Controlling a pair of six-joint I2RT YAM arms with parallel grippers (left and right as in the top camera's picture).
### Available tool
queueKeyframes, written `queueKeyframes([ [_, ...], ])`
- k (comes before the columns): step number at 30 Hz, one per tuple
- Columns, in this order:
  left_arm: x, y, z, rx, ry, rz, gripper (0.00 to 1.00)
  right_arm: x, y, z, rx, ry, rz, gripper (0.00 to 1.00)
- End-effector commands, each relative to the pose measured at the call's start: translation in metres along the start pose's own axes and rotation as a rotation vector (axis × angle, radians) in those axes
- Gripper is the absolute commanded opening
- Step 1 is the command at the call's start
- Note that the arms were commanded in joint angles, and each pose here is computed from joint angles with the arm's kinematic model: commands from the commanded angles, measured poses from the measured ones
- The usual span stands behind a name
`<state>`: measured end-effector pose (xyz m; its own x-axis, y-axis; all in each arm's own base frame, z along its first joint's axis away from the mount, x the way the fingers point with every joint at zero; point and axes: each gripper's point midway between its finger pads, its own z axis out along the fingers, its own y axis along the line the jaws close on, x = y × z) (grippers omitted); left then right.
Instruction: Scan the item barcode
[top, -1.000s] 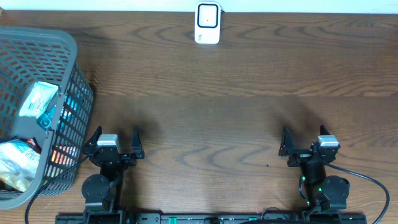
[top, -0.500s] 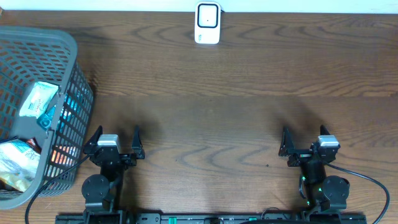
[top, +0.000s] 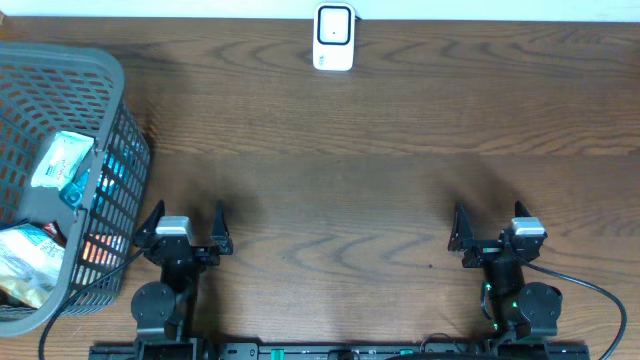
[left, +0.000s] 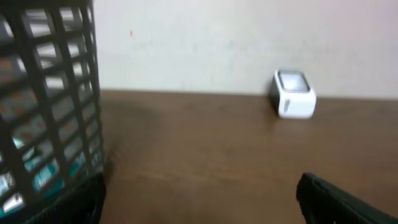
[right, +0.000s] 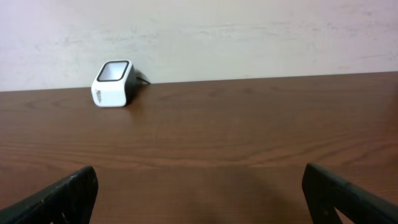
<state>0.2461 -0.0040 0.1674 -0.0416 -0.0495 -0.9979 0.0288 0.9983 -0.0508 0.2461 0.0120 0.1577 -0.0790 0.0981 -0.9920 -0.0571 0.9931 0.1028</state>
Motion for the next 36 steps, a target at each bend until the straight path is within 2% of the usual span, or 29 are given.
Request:
queueKeyframes([
  [1,-0.013,-0.004,-0.001,0.020,-0.043,-0.074,0.98,0.001,0.002,0.000,-0.006,0.001,0.011,0.99],
  [9,-0.037,-0.029,-0.008,0.172,-0.068,-0.225,0.98,0.001,0.002,0.000,-0.006,0.001,0.011,0.99],
  [12,-0.051,-0.038,-0.013,0.222,-0.089,-0.238,0.98,0.001,0.002,0.000,-0.006,0.001,0.011,0.99],
  [23,-0.093,-0.042,-0.019,0.242,-0.123,-0.281,0.98,0.001,0.002,0.000,-0.006,0.001,0.011,0.99],
  [33,-0.168,-0.059,-0.001,0.311,-0.035,-0.286,0.98,0.001,0.002,0.000,-0.006,0.001,0.011,0.99],
  [36,-0.205,-0.060,0.011,0.304,0.001,-0.290,0.98,0.001,0.002,0.000,-0.006,0.001,0.011,0.99],
])
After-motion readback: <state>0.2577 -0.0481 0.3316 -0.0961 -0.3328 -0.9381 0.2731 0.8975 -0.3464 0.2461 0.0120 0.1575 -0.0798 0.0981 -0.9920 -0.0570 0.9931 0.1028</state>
